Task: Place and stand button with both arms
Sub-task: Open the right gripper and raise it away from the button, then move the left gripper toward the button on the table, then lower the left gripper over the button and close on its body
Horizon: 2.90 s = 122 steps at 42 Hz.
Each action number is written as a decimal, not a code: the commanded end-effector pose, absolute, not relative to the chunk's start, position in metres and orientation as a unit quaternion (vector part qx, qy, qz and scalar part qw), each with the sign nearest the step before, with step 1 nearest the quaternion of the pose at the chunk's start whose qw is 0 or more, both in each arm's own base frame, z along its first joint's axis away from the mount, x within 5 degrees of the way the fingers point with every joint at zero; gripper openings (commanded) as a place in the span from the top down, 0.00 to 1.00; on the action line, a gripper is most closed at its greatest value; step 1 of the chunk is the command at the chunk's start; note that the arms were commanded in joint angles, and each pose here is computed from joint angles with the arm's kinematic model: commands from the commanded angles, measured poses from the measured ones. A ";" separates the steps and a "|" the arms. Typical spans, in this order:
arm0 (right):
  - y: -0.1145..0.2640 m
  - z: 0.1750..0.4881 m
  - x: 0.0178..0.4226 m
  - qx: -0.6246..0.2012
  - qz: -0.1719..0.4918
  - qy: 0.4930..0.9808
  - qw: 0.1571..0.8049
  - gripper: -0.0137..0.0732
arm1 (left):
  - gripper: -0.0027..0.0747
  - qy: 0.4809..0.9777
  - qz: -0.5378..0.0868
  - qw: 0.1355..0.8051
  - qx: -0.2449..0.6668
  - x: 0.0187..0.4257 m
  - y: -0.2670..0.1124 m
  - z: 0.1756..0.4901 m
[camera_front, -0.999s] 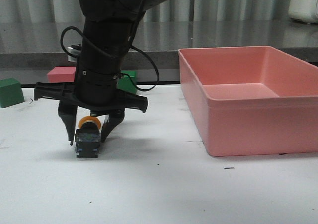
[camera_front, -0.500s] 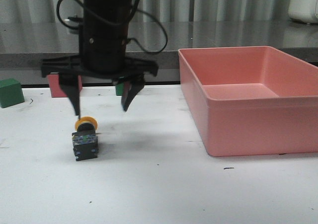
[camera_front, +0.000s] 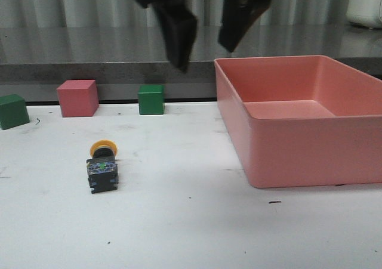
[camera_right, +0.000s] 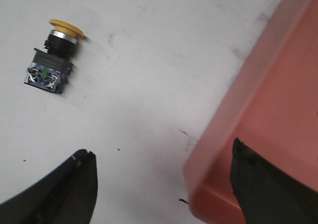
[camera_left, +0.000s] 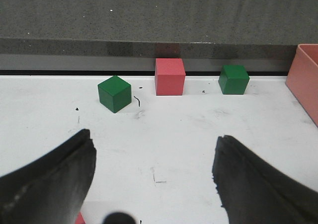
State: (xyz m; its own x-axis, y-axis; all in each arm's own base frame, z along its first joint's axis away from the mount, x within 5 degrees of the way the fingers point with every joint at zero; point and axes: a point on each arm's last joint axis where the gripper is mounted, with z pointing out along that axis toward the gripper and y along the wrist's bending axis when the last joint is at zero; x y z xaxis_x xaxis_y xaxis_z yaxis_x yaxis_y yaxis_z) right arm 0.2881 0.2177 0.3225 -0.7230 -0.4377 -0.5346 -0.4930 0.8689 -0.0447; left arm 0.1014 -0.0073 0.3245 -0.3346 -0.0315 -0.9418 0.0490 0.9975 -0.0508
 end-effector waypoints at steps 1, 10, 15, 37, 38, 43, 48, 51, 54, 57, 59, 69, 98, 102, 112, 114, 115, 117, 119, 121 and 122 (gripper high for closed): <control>0.180 0.353 0.268 -0.239 0.080 0.898 0.360 0.18 | 0.33 0.786 -0.045 0.616 0.006 0.104 -0.009 0.341; 0.121 0.355 0.233 -0.191 0.074 0.895 0.397 0.18 | 0.33 0.786 -0.045 0.616 0.006 0.104 -0.009 0.341; 0.106 0.349 0.212 -0.195 0.069 0.893 0.400 0.18 | 0.33 0.786 -0.045 0.616 0.006 0.104 -0.009 0.341; 0.065 0.335 0.137 -0.188 0.077 0.879 0.430 0.18 | 0.33 0.786 -0.049 0.616 0.004 0.104 -0.009 0.341; 0.064 0.336 0.135 -0.188 0.078 0.878 0.434 0.18 | 0.33 0.786 -0.049 0.616 0.004 0.104 -0.009 0.341; 0.061 0.339 0.130 -0.186 0.079 0.876 0.439 0.18 | 0.33 0.786 -0.057 0.616 0.000 0.104 -0.010 0.343; 0.061 0.338 0.129 -0.186 0.078 0.877 0.436 0.18 | 0.33 0.787 -0.061 0.614 -0.002 0.101 -0.010 0.354; 0.061 0.338 0.129 -0.186 0.078 0.877 0.436 0.18 | 0.33 0.791 -0.057 0.609 0.002 0.101 -0.010 0.362; 0.061 0.338 0.129 -0.186 0.078 0.877 0.436 0.18 | 0.33 0.798 -0.054 0.599 0.015 0.104 -0.011 0.369; 0.061 0.338 0.129 -0.186 0.078 0.877 0.436 0.18 | 0.33 0.804 -0.064 0.591 0.026 0.109 -0.014 0.374; 0.061 0.338 0.129 -0.186 0.078 0.877 0.436 0.18 | 0.33 0.807 -0.071 0.585 0.038 0.114 -0.017 0.378; 0.061 0.338 0.129 -0.186 0.078 0.877 0.436 0.18 | 0.33 0.861 -0.097 0.495 0.073 0.151 -0.030 0.379; 0.061 0.338 0.129 -0.186 0.078 0.877 0.436 0.18 | 0.32 0.952 -0.055 0.281 0.111 0.268 -0.115 0.335; 0.061 0.338 0.129 -0.186 0.078 0.877 0.436 0.18 | 0.32 0.962 -0.053 0.254 0.083 0.282 -0.127 0.328; 0.061 0.338 0.129 -0.186 0.078 0.877 0.436 0.18 | 0.32 0.982 -0.036 0.184 0.031 0.310 -0.141 0.299; 0.061 0.338 0.129 -0.186 0.078 0.877 0.436 0.18 | 0.32 0.984 -0.034 0.174 0.020 0.315 -0.143 0.292; 0.061 0.338 0.129 -0.186 0.078 0.877 0.436 0.18 | 0.32 0.985 -0.033 0.171 0.016 0.316 -0.144 0.289; 0.061 0.338 0.129 -0.186 0.078 0.877 0.436 0.18 | 0.31 0.986 -0.031 0.162 0.006 0.320 -0.146 0.282; 0.061 0.338 0.129 -0.186 0.078 0.877 0.436 0.18 | 0.29 0.988 -0.029 0.154 -0.002 0.323 -0.148 0.276; 0.061 0.338 0.129 -0.186 0.078 0.877 0.436 0.18 | 0.26 0.988 -0.027 0.148 -0.011 0.326 -0.149 0.269; 0.061 0.338 0.129 -0.186 0.078 0.877 0.436 0.18 | 0.25 0.989 -0.027 0.146 -0.015 0.327 -0.150 0.266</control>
